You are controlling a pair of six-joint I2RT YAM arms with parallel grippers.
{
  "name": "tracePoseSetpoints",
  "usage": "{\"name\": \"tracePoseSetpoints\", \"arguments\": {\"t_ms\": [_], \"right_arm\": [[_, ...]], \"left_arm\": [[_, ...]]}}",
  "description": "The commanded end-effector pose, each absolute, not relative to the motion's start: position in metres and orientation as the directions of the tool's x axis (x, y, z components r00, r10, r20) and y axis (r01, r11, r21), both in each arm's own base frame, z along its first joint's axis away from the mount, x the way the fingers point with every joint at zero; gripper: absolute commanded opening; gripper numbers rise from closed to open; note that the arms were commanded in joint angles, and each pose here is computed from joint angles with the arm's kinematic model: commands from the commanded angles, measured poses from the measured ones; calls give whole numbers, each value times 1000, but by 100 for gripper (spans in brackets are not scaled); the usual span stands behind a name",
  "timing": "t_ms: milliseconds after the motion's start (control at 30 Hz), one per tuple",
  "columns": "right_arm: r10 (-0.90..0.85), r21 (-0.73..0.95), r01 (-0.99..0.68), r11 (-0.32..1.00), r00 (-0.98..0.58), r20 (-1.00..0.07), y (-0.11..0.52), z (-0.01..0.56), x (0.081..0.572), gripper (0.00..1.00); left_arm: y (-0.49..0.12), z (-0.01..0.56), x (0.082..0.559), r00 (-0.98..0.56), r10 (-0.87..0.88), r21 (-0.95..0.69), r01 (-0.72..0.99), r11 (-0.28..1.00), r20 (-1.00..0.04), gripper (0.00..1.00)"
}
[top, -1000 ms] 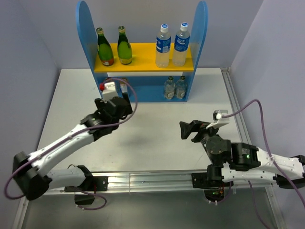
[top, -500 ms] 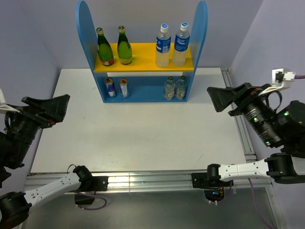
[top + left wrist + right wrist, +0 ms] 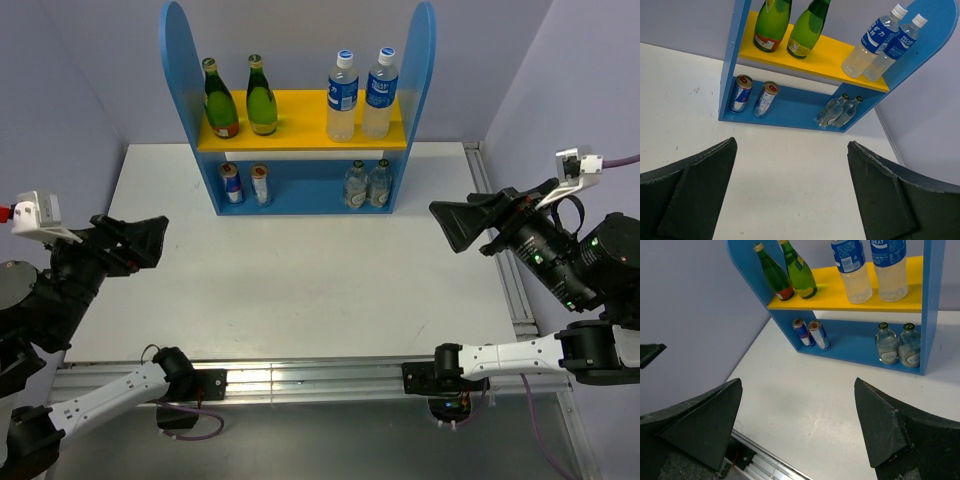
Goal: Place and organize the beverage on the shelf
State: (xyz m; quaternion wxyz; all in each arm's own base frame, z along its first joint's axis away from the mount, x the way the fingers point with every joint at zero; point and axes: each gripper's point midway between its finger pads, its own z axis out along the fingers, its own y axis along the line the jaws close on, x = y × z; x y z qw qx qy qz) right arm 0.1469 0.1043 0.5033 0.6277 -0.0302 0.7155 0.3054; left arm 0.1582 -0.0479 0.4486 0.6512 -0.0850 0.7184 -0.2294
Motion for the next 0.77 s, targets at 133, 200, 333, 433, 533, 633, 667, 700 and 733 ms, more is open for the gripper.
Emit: {"name": "tracePoseSetpoints", "arguments": {"t_ms": [133, 200, 333, 433, 533, 633, 667, 700, 733], "right_arm": [[316, 384, -446, 809, -220, -923, 111, 497, 145, 100], [322, 388, -448, 806, -218, -921, 110, 497, 145, 100], [330, 393, -454, 799, -214, -919, 109, 498, 144, 100], [335, 395, -457, 797, -210, -919, 107, 498, 144, 100], [337, 394, -458, 796, -205, -919, 106, 498, 144, 100], [338, 392, -464, 794, -199, -920, 108, 500, 144, 100], [334, 388, -464, 797, -196, -922, 110, 500, 145, 100], [333, 386, -454, 803, -196, -922, 110, 499, 146, 100], [319, 370, -454, 810, -189, -929, 111, 498, 147, 100]], "left_arm": [[-44, 453, 162, -93, -416, -426, 167, 889, -905, 99], [-43, 453, 163, -88, -417, -426, 162, 890, -905, 99], [-44, 450, 165, -87, -415, -424, 156, 892, -906, 99], [-45, 448, 166, -84, -418, -427, 156, 891, -904, 99], [-47, 446, 168, -86, -414, -423, 153, 893, -906, 99], [-50, 444, 170, -85, -414, -422, 155, 893, -906, 99], [-51, 444, 171, -86, -412, -421, 157, 893, -907, 99], [-53, 442, 172, -90, -408, -417, 157, 895, -909, 99], [-53, 442, 173, -90, -407, -416, 155, 896, -909, 99]]}}
